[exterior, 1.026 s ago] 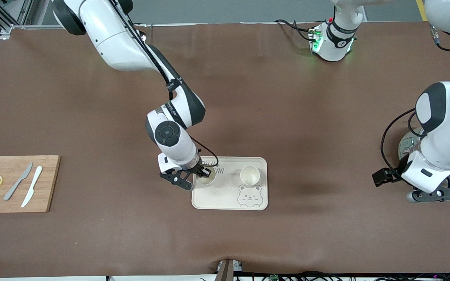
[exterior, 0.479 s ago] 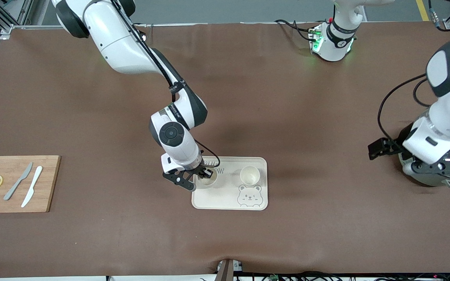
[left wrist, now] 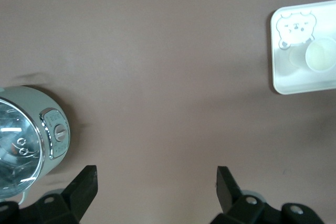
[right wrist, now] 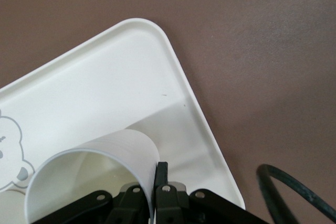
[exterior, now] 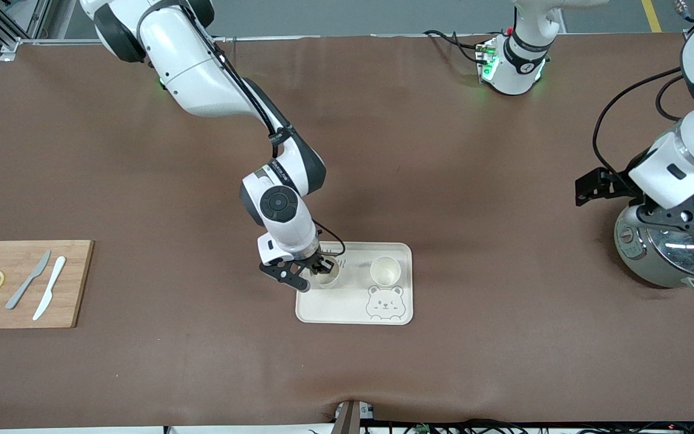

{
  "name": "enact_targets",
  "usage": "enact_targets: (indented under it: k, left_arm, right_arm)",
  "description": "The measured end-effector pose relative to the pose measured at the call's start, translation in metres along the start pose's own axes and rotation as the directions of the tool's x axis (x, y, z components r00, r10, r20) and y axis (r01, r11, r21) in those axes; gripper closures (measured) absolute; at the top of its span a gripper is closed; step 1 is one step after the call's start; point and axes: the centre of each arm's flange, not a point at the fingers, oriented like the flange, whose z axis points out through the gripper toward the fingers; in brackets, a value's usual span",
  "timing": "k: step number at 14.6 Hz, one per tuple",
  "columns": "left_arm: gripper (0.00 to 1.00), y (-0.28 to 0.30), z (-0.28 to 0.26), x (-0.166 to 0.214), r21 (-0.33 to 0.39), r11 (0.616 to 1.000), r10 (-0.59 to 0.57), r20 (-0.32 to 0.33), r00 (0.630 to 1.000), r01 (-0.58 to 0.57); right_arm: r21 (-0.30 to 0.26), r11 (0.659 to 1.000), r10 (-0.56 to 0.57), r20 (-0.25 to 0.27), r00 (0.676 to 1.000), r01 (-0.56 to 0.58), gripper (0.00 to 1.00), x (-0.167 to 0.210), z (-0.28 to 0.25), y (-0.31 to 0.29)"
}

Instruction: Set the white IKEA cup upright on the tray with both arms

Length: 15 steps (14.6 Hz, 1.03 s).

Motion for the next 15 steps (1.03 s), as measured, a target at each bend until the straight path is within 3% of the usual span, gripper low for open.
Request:
enact_targets:
  k: [2, 9, 11, 13, 15]
  left_arm:
    - [0.0, 0.002, -0.012, -0.014, 0.004, 1.0, 0.01, -0.011, 1.0, -0.01]
    - [0.0, 0.021, -0.02, -0.054, 0.013, 0.999, 0.04, -0.004, 0.999, -0.04]
    - [0.0, 0.02, -0.025, -0.059, 0.015, 0.999, 0.038, -0.013, 0.999, -0.038]
    - [0.0, 0.019, -0.03, -0.063, 0.016, 0.999, 0.036, -0.021, 0.999, -0.036]
    - [0.0, 0.02, -0.031, -0.065, 0.017, 0.999, 0.037, -0.022, 0.999, -0.036]
  right_arm:
    - [-0.006, 1.0, -0.006, -0.008, 1.0, 0.006, 0.92, 0.001, 0.001, 0.001]
    - [-0.013, 0.999, -0.038, -0.045, 0.998, 0.037, 0.22, 0.014, -0.006, 0.003]
    - [-0.039, 0.997, -0.062, -0.033, 0.998, 0.06, 0.04, 0.02, -0.021, 0.003]
    - [-0.085, 0.993, -0.081, -0.004, 0.997, 0.08, 0.0, 0.024, -0.065, 0.001]
    - [-0.121, 0.987, -0.102, 0.048, 0.994, 0.107, 0.0, 0.025, -0.152, 0.004]
